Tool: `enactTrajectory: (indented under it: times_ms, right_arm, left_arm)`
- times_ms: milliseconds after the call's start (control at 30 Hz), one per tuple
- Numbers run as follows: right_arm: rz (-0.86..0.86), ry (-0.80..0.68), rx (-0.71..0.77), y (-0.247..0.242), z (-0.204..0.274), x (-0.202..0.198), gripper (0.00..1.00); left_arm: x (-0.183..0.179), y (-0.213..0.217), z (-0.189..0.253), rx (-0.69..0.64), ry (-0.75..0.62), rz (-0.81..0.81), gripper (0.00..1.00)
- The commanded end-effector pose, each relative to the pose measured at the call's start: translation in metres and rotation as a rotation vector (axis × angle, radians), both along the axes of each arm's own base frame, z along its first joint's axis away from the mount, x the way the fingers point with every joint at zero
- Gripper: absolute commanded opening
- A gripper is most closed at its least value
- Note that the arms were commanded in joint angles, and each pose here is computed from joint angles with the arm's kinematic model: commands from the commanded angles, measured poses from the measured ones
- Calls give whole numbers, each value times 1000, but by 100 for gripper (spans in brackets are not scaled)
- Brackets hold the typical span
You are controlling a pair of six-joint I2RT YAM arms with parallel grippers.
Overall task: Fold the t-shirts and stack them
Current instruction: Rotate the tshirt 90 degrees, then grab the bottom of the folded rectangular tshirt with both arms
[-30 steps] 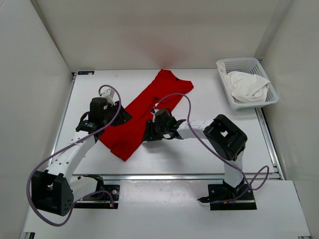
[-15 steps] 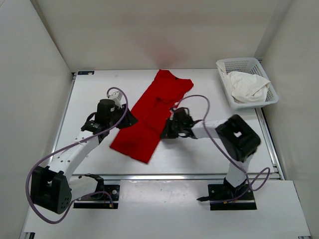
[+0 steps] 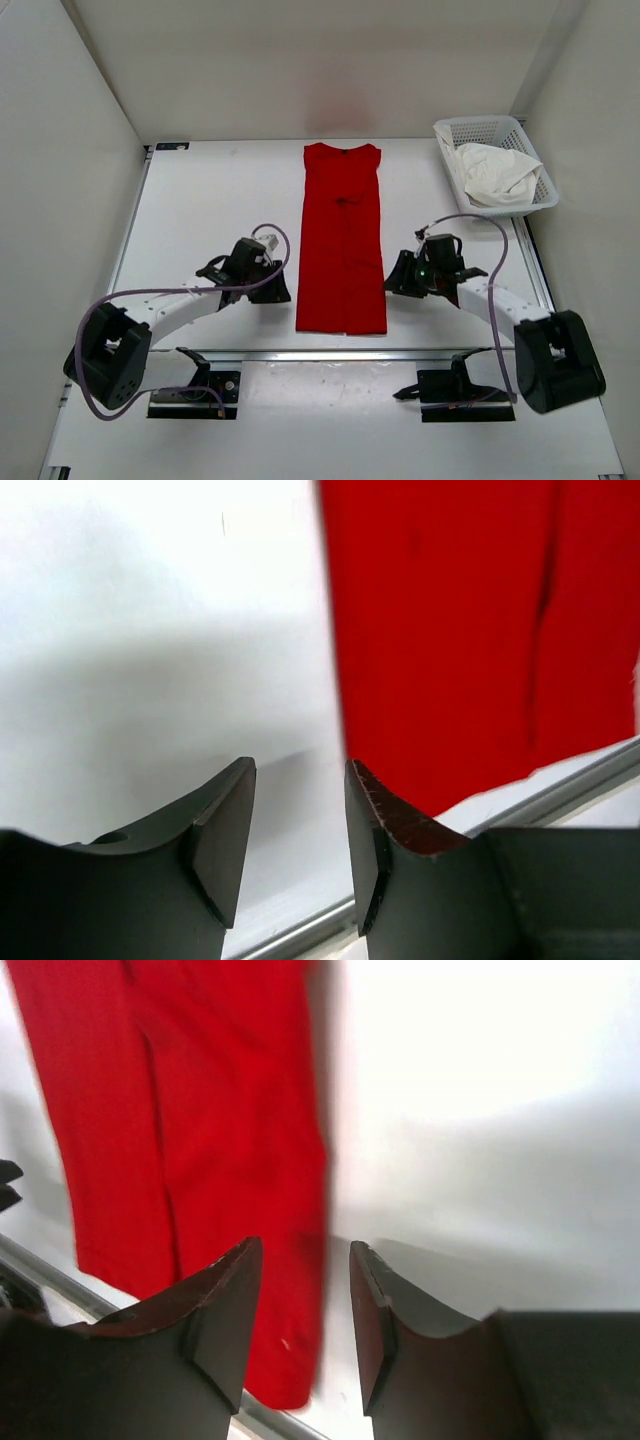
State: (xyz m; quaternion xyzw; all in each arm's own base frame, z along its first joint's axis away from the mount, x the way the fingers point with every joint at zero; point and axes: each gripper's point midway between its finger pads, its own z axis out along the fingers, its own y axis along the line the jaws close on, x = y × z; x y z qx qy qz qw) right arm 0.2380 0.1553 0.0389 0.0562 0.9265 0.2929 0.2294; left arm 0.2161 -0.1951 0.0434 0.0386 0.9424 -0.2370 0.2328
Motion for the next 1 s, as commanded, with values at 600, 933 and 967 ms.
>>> enactTrajectory:
  times_ms: [600, 933, 967]
  right_arm:
    - [41, 206, 24, 13, -32, -120, 21]
    - [75, 220, 32, 21, -26, -134, 0]
    - [90, 231, 46, 25, -22, -140, 0]
  left_arm:
    - [-64, -46, -27, -28, 104, -194, 44]
    - [-89, -39, -27, -12, 150, -216, 7]
    - [-97, -38, -23, -21, 161, -221, 5]
